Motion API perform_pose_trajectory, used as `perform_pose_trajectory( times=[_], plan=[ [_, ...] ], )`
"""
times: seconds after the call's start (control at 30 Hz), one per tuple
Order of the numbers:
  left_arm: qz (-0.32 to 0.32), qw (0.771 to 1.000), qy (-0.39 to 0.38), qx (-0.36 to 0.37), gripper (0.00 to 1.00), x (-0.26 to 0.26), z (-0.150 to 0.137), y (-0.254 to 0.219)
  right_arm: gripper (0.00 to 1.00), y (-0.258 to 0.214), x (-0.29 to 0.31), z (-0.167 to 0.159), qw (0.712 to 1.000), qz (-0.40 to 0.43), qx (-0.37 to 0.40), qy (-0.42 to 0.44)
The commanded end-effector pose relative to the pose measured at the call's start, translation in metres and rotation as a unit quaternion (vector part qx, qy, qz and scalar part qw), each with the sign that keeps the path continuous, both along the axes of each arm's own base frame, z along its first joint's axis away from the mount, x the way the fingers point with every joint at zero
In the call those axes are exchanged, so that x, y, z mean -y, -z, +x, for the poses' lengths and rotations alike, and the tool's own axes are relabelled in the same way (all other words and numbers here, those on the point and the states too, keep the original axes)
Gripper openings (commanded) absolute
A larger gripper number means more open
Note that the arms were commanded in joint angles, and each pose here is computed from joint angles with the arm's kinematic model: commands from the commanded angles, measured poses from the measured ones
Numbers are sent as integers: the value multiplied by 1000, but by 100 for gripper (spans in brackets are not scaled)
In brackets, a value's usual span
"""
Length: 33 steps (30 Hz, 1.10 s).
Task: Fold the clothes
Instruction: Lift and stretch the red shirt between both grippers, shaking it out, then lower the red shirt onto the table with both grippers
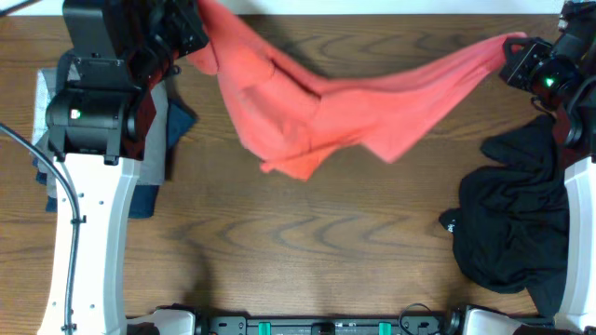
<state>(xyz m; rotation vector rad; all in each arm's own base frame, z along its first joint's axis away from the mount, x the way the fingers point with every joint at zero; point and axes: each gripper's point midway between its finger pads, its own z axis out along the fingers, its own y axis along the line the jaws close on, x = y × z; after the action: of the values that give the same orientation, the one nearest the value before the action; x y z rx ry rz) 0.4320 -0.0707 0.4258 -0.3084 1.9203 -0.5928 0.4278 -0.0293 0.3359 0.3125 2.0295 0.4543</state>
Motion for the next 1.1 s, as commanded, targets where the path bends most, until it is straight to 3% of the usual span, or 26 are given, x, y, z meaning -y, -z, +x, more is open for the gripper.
perform_pose_trajectory(
  times=[0.0, 0.1, 0.23, 0.3, 0.4, 0.47, 0.6, 0.7, 0.83, 0.97, 1.07],
  plan=[
    [-1, 999, 12, 40, 6, -5, -15, -30, 1, -15, -4, -10, 1000, 8, 9, -6],
    [5, 1000, 3, -10, 6, -14, -27, -9, 1, 13, 0, -26, 998, -16, -52, 0],
    [16, 986, 8, -163, 6, -14, -60, 59, 1, 76, 7, -71, 976, -54, -212, 11],
    [23, 966, 16, -256, 6, -11, -84, 98, 2, 110, 16, -103, 948, -70, -308, 32],
    [35, 921, 31, -388, 6, -4, -125, 153, 19, 146, 24, -145, 903, -90, -419, 46],
    [45, 890, 42, -451, 6, 1, -146, 184, 19, 166, 25, -161, 881, -93, -463, 45],
    [70, 840, 68, -534, 6, 6, -175, 236, 31, 182, 20, -160, 878, -75, -472, 38],
    [73, 810, 69, -578, 6, 4, -195, 263, 39, 180, 7, -143, 896, -45, -441, 15],
    [70, 773, 107, -621, 6, 8, -225, 278, 40, 164, -41, -109, 930, 8, -356, -92],
    [52, 740, 171, -648, 6, 20, -253, 274, 45, 161, -83, -89, 936, -3, -320, -144],
    [59, 732, 186, -653, 6, 19, -261, 271, 44, 169, -121, -72, 936, 4, -311, -166]
  ],
)
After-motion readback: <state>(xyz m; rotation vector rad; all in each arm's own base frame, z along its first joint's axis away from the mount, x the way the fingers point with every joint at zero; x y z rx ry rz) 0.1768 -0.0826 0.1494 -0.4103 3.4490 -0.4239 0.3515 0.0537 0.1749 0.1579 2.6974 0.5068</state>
